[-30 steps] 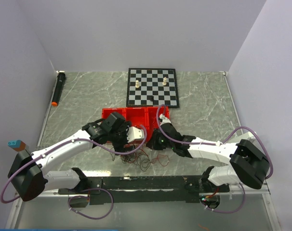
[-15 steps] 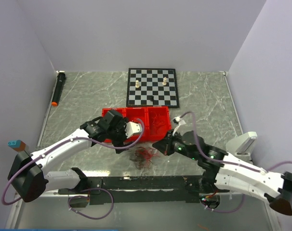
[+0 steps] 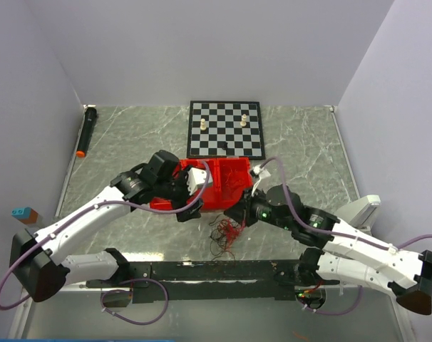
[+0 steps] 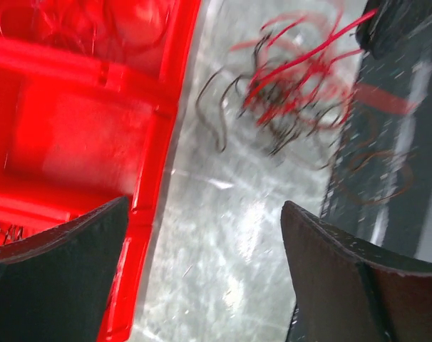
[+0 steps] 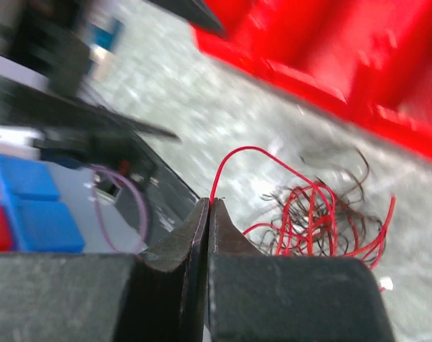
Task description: Untangle the cables
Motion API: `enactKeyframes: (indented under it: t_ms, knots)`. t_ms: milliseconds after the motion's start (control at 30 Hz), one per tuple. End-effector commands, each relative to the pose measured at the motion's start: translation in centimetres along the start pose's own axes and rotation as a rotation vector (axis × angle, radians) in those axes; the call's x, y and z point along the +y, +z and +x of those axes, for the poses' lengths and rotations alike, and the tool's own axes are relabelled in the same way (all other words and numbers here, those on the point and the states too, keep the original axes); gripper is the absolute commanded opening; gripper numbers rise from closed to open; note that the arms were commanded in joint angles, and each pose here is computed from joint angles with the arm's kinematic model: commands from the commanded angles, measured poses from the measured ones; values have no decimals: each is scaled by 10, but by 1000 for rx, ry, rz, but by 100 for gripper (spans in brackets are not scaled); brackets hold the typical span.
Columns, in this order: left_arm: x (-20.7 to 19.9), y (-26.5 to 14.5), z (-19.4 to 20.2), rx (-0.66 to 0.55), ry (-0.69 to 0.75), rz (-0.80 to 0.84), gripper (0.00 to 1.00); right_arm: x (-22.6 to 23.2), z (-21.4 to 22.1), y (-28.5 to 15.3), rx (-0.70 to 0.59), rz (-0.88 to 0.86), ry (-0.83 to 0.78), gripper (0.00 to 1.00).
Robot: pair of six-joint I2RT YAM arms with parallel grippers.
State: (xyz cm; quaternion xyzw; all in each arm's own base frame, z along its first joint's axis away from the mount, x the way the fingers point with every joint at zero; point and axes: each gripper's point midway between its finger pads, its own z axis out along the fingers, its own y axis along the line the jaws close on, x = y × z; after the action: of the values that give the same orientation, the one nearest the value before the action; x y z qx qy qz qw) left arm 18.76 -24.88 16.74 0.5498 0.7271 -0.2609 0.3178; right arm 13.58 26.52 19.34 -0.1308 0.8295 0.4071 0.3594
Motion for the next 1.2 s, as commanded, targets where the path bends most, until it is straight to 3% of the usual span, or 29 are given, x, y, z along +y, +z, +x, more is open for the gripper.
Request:
enactKeyframes:
  t_ms: [0, 333, 533, 800, 1033, 1167]
  knots:
    - [-20, -16, -32, -125, -24, 69, 94, 56, -63, -24, -147, -139, -89, 0]
    - [-29, -7, -16, -160, -7, 99, 94, 96, -98, -52, -235, -265, -146, 0]
    - [-27, -2, -30, -211, -39, 106, 91, 114, -107, -52, -249, -335, -143, 0]
    - [-42, -1, -40, -268, -70, 188, 98, 140, -131, -52, -289, -393, -181, 0]
    - [-53, -1, -31, -262, -74, 234, 82, 147, -139, -56, -317, -416, -171, 0]
    - [-48, 3, -22, -256, -70, 195, 86, 157, -155, -70, -373, -434, -184, 0]
